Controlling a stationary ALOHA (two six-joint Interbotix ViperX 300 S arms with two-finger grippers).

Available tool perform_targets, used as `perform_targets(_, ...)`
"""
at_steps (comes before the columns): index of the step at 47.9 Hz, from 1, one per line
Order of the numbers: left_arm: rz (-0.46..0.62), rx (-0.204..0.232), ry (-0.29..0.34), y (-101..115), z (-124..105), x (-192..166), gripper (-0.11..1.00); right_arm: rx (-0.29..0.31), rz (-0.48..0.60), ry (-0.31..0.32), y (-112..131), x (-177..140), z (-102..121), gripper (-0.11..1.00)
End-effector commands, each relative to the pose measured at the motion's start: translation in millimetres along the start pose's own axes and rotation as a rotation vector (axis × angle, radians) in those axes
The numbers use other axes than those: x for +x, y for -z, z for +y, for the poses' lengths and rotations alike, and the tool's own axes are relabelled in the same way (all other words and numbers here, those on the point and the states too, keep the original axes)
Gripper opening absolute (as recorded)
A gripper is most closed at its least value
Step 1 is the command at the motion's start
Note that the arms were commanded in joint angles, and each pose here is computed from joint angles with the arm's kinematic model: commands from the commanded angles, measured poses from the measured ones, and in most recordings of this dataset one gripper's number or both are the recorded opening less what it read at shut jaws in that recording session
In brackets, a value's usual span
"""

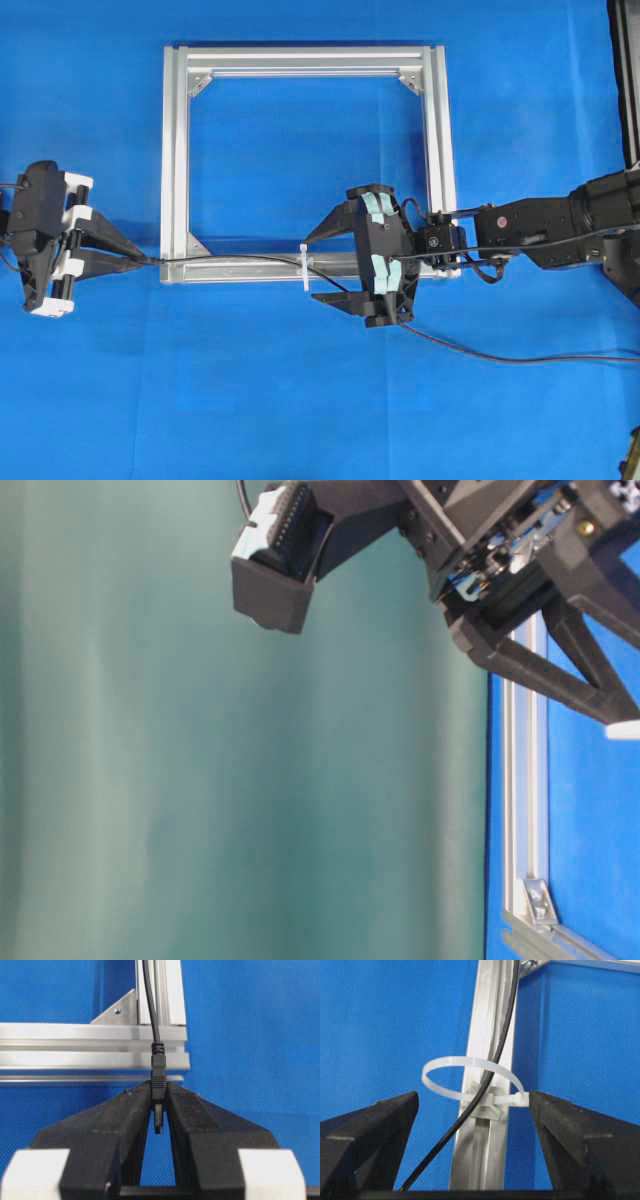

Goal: Insert the wire through the string loop located in the center.
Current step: 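Draw the cable further left through the loop with the left gripper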

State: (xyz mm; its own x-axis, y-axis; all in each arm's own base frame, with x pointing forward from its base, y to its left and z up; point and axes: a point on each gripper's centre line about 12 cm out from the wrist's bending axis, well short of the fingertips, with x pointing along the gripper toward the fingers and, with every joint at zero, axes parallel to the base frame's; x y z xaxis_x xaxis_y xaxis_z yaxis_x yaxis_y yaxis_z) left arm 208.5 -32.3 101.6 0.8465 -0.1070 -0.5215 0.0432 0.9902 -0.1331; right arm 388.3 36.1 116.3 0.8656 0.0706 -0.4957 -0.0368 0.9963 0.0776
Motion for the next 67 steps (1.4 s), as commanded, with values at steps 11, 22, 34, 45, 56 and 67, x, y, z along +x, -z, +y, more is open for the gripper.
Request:
perform_targets(11,0.012,-0.016,-0.011,-5.3,1.7,3.6,0.72,0.001,-0.046,-0.005,-14.4,-5.0,1.4,0.79)
perform_targets(22,0.007,-0.024,-0.023,-6.9,4.7,2.8,0.85,0.001,-0.038,-0.004,-12.7,-4.9,1.2,0.79)
perform_targets(34,-0.024,-0.026,-0.015,-18.6,2.5,1.1,0.85,0.001,-0.056,-0.006,-21.5,-11.0,2.1,0.79)
perform_targets(45,-0.012,-0.022,-0.006,-38.2,-2.1,-1.6,0.85,0.000,-0.065,-0.009,-37.2,-25.6,3.6,0.79)
perform_targets(56,-0.063,-0.027,0.008,-60.4,-6.0,-10.9,0.85,0.001,-0.078,-0.010,-49.8,-37.7,4.2,0.79)
perform_targets(67,-0.071,-0.032,0.004,-62.3,-4.4,-18.3,0.85,0.002,-0.088,-0.011,-53.5,-41.4,4.5,0.79)
